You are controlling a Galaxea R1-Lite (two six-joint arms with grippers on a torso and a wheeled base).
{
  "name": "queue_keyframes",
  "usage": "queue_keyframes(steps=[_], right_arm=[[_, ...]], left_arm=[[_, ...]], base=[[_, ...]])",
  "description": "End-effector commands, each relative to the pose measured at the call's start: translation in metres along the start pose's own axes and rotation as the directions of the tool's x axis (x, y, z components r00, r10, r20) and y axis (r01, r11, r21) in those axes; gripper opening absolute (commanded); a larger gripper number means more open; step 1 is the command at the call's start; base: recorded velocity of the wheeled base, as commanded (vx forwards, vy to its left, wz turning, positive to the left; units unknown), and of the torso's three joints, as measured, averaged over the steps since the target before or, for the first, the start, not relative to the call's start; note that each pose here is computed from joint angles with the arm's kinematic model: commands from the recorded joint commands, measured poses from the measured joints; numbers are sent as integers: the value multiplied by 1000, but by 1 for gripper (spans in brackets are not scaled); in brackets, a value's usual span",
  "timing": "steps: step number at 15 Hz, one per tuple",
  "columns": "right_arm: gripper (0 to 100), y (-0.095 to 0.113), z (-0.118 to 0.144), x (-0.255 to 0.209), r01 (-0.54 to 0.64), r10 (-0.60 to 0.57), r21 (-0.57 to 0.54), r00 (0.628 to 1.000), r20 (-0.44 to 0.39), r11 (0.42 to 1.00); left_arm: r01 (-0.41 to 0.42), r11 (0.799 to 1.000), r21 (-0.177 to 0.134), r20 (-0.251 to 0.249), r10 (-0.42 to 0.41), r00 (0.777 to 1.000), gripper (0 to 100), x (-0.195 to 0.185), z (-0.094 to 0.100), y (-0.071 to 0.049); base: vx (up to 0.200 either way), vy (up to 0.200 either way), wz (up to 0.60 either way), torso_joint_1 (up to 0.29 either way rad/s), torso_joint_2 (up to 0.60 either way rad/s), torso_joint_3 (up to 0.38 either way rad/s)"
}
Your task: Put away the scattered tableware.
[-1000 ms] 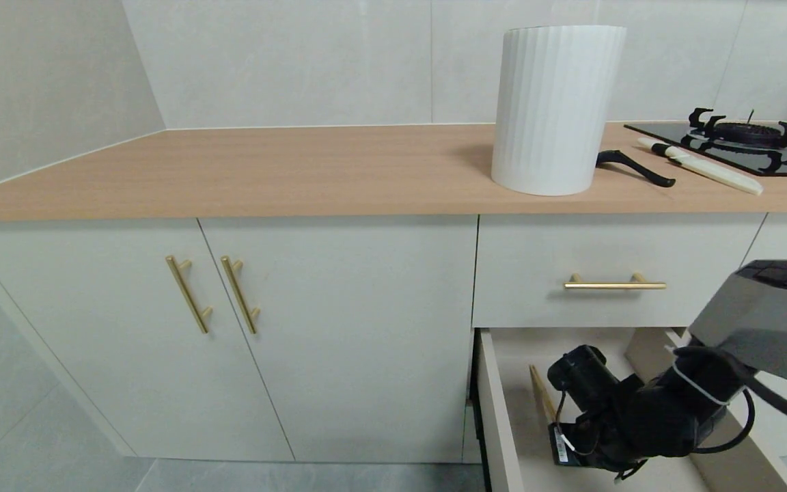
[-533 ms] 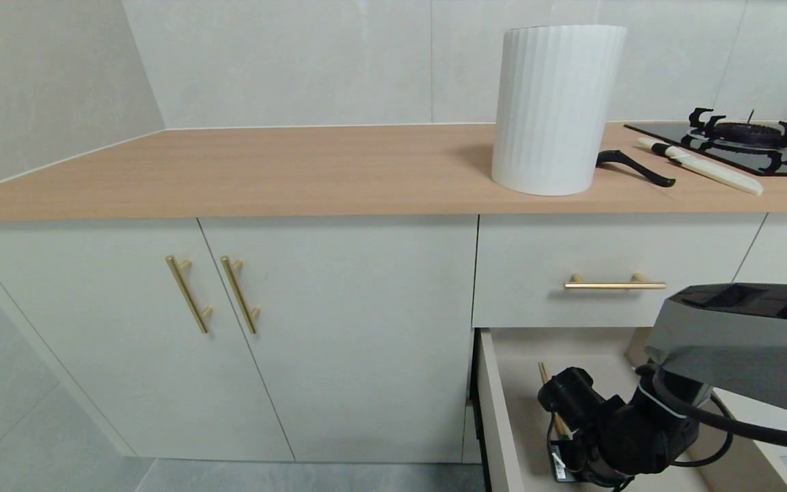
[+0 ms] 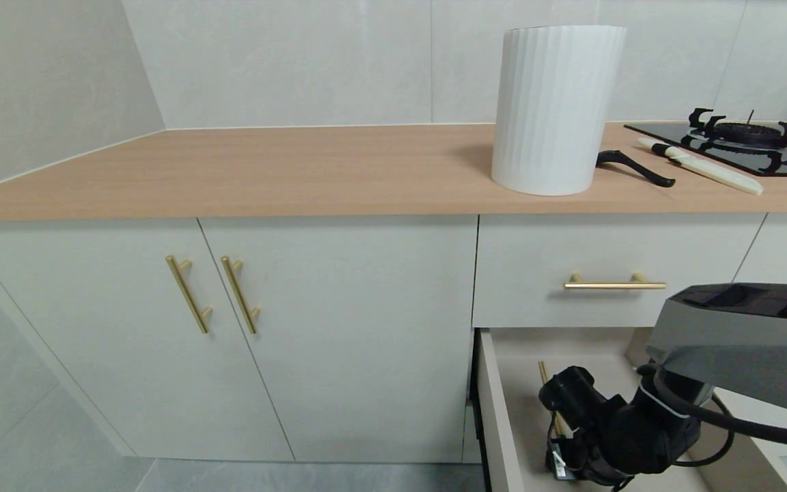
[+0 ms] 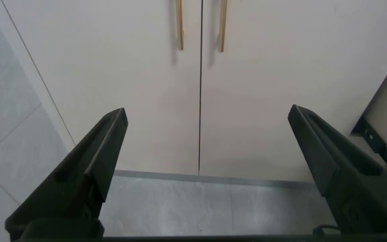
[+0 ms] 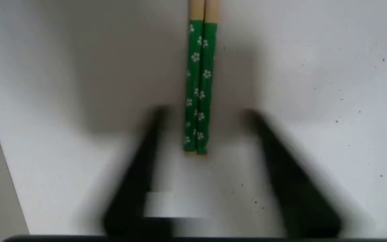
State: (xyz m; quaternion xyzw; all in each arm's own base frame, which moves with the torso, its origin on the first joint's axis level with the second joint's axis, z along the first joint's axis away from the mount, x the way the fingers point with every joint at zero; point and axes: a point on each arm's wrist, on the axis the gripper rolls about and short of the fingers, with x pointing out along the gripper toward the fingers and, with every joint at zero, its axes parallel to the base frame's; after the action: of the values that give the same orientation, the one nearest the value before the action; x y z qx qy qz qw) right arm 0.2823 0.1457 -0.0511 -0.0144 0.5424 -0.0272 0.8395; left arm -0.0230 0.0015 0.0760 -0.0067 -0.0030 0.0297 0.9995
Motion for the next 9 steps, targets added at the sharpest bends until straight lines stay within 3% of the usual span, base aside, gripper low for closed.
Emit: queue_keyframes(steps=[1, 4, 9], right_arm=[[100, 0, 5, -14, -24, 24, 7, 999, 32, 1000], [100, -4, 12, -50, -67, 65, 13, 992, 105, 998], [100, -20, 23, -129, -170, 169, -20, 945, 281, 985]], left_arm=[[0, 1000, -1, -1, 0, 1000, 100, 0, 0, 0], [0, 1000, -1, -1, 0, 1000, 100, 0, 0, 0], [0, 1000, -1, -1, 0, 1000, 100, 0, 0, 0]], base=[[0, 0, 0, 0, 0, 0], [0, 0, 0, 0, 0, 0], [0, 0, 0, 0, 0, 0]])
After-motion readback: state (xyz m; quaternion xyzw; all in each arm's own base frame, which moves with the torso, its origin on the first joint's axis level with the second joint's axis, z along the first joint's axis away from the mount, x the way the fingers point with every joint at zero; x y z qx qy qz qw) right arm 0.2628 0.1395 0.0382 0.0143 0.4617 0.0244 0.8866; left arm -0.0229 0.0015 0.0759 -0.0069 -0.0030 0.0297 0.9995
